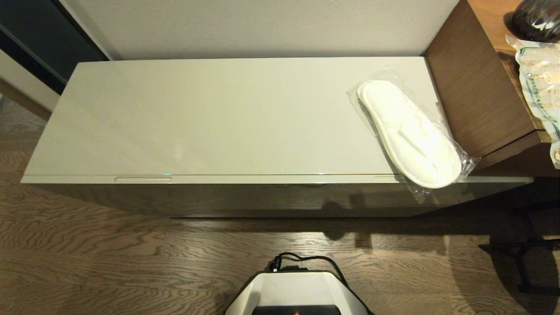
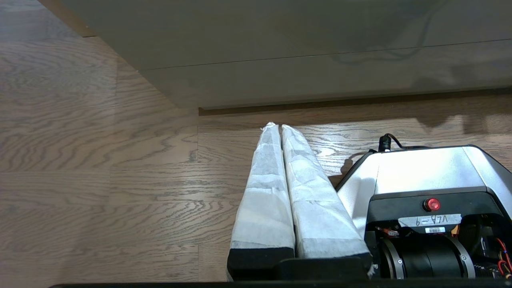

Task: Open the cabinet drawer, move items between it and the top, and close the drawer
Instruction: Open the drawer

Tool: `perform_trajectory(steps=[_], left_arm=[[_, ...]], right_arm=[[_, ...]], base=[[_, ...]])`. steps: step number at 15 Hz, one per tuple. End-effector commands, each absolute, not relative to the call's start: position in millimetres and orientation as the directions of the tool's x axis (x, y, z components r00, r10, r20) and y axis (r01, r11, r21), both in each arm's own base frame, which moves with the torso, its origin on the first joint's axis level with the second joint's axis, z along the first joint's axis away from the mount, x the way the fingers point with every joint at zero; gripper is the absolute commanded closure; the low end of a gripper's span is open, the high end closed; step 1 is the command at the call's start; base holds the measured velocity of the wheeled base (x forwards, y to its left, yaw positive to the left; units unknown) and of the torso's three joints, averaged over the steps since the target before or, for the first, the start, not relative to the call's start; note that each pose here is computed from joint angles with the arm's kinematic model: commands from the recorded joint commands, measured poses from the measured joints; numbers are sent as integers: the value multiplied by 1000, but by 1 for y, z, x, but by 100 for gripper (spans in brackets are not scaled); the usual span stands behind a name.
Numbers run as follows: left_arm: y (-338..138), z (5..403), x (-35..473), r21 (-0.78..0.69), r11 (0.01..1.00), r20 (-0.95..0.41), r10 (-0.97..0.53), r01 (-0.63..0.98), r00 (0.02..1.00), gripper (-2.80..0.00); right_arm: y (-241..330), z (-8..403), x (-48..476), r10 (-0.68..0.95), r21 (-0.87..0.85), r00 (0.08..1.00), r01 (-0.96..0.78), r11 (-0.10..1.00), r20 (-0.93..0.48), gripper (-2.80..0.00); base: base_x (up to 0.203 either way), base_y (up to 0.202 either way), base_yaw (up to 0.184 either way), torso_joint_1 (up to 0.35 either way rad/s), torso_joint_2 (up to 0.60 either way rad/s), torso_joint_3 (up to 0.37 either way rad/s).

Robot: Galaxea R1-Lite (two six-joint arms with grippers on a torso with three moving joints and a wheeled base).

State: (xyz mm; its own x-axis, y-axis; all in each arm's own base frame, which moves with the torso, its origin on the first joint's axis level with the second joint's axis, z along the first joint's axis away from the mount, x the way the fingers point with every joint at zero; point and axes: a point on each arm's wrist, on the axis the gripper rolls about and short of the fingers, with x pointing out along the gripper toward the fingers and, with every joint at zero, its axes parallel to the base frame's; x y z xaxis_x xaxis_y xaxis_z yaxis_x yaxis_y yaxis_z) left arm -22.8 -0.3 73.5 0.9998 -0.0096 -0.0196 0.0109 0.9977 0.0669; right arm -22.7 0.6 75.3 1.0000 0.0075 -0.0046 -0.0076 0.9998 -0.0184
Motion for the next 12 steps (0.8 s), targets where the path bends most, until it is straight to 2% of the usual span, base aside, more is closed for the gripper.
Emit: perform_trajectory(steps=[1,5,12], left_arm=[[0,73,-23,67,998,-21,-9,11,1000,0],[0,73,-23,67,998,-21,-9,11,1000,0],[0,74,-23,67,998,-20,-8,9,1000,0]], right_arm=[[1,75,-22,8,-22,1000,-8,1000,-8,0],[0,75,-22,3,-26,1000,-3,1000,-3,0],[0,75,-26,2,-25,996,-4,1000,-86,0]], base=[[0,0,0,0,0,0],[0,0,0,0,0,0],[0,0,0,0,0,0]])
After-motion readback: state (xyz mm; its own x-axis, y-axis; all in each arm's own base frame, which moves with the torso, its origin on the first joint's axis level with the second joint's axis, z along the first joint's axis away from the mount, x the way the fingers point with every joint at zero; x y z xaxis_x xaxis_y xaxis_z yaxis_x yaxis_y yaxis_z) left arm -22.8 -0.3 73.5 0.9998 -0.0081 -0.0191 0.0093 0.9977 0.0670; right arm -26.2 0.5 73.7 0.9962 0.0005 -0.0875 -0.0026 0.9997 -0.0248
